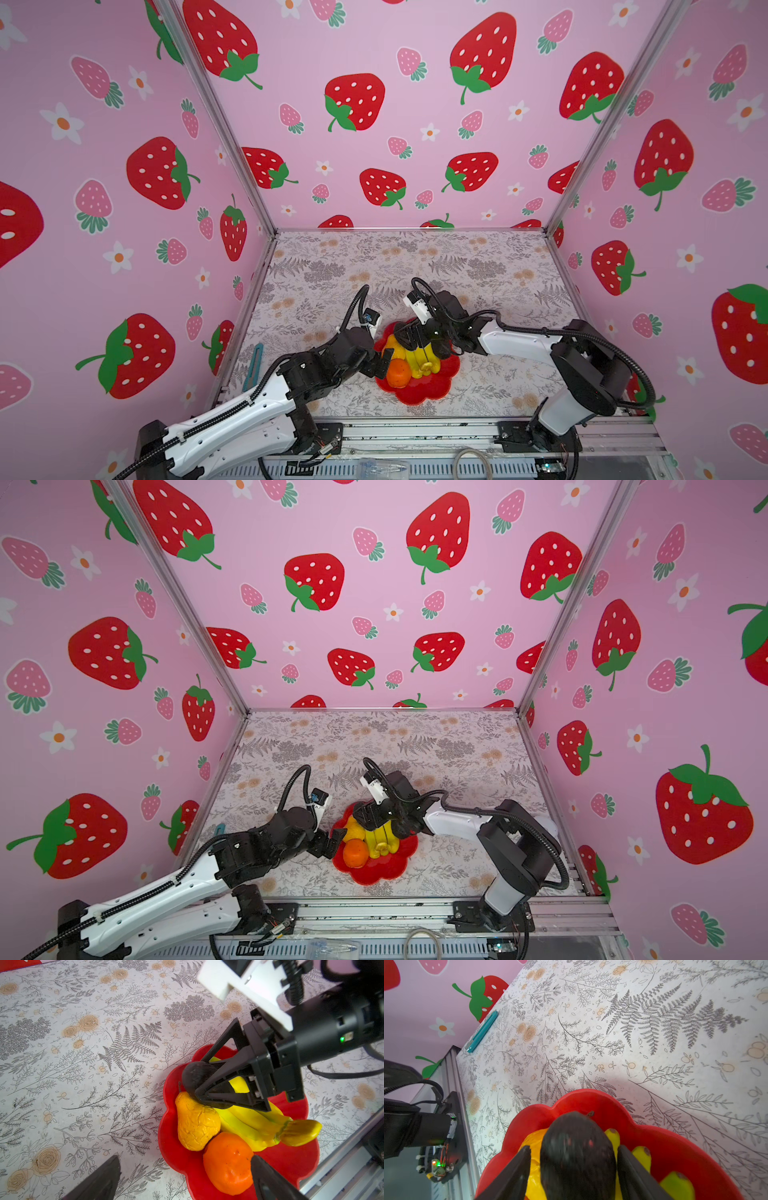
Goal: Arrange fruit in a fruit bowl
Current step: Place the fruit in the fruit bowl, then reset both arms
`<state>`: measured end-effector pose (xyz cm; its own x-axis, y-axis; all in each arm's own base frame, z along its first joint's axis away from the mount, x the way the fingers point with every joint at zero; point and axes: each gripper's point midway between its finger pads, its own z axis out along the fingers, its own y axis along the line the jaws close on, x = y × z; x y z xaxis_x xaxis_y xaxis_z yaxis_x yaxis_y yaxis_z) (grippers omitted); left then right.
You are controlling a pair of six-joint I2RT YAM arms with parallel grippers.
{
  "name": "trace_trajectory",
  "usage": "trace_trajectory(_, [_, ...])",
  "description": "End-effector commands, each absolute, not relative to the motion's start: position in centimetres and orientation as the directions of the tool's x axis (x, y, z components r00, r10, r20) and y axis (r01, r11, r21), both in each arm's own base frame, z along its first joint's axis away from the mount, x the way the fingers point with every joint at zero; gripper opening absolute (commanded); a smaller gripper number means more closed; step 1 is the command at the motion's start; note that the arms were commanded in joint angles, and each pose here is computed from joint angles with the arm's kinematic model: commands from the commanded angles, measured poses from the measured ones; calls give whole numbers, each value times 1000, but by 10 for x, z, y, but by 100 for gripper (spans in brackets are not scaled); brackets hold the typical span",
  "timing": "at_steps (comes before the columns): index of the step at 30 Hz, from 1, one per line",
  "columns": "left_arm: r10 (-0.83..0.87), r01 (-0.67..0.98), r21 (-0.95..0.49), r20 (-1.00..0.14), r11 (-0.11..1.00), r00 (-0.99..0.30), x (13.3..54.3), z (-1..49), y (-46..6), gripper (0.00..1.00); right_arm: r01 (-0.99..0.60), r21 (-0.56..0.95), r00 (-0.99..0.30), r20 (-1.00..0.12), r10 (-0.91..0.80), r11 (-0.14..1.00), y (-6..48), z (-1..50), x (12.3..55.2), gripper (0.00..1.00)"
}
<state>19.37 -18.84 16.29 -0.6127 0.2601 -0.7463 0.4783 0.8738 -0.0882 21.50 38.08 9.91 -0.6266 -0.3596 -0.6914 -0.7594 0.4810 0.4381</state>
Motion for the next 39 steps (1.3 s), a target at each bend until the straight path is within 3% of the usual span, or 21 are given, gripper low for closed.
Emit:
trace_trajectory(1, [262,478,-85,-746,874,-612,195,162,-188,99,-771,415,-606,-710,-359,483,380,107,215,72])
trace_trajectory(8, [265,481,-64,-767,874,-585,198,173,-187,99,-785,368,-565,-755,-333,499,378,134,224,80])
trace_trajectory(11, [265,478,-44,-786,877,-558,203,182,-186,99,-785,338,-541,-783,-308,520,373,152,231,88])
trace_trajectory(15, [271,455,4,-808,891,-523,215,193,-182,99,-740,308,-528,-817,-233,598,348,174,251,96])
trace_trajectory(20, [174,276,26,-831,961,-528,247,190,-151,99,-493,316,-567,-824,-24,810,259,173,304,99])
trace_trajectory(25, [-11,-72,33,-842,997,-540,284,179,-69,99,-206,292,-504,-850,155,934,140,156,351,99])
trace_trajectory(30, [11,-331,177,-894,927,-448,296,181,1,99,71,-37,-204,-979,-21,997,54,171,351,99])
trace_trajectory(32, [14,-392,190,-912,900,-409,303,170,19,99,172,-100,-192,-979,-66,980,31,171,353,99])
trace_trajectory(39, [-89,-335,42,-927,941,-365,344,119,37,99,187,-214,-212,-962,-173,959,14,136,367,99])
